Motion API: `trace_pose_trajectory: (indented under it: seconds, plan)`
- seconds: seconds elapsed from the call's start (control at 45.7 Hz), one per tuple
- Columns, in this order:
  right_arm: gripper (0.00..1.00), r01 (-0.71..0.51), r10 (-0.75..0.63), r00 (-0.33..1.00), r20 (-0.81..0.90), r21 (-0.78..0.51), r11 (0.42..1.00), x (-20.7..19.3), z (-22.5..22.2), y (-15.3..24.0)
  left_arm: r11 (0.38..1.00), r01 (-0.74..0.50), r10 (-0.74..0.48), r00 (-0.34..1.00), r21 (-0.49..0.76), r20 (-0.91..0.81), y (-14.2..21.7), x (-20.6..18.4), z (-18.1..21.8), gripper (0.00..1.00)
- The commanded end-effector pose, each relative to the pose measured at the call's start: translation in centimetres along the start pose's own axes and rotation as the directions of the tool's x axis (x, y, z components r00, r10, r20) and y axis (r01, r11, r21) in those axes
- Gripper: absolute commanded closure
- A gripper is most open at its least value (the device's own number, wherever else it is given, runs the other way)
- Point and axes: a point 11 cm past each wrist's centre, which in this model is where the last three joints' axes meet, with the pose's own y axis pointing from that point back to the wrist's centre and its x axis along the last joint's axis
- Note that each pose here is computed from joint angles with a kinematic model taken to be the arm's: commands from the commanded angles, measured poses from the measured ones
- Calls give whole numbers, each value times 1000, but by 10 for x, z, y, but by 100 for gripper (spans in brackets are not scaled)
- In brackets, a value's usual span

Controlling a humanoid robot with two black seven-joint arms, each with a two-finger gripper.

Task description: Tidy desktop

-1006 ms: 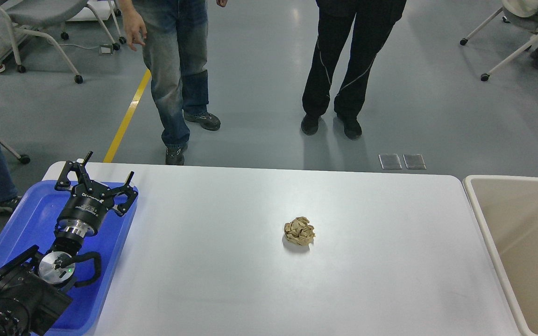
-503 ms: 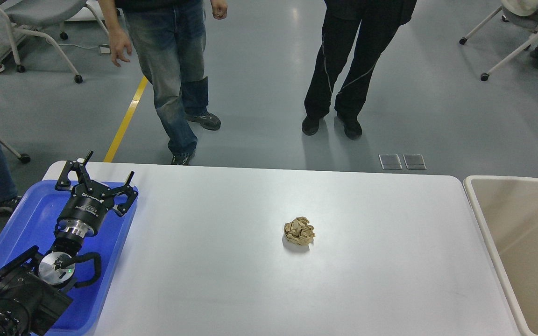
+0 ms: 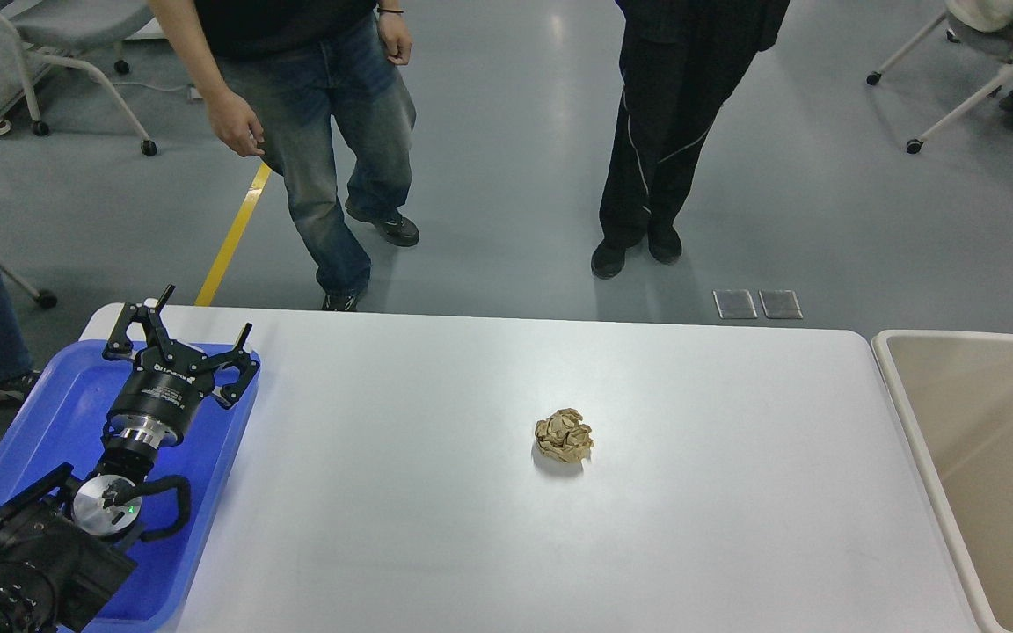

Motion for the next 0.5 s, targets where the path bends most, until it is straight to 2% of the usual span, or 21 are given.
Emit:
trace_pose_trajectory:
  seconds: [0.0, 0.131, 0.284, 0.481]
  plan:
    - [0, 126, -155, 979, 129, 209, 970, -28, -58, 7, 1000, 0, 0, 1000, 0, 0, 0, 0, 0, 0]
    - [0, 194, -261, 953, 156, 349, 917, -45, -79, 18, 1000, 0, 0, 1000, 0, 0, 0, 0, 0, 0]
    - [0, 251, -367, 910, 191, 449, 858, -63, -79, 33, 1000, 0, 0, 1000, 0, 0, 0, 0, 0, 0]
    - [0, 279, -421, 862, 282, 429, 859, -83, -37, 43, 1000, 0, 0, 1000, 0, 0, 0, 0, 0, 0]
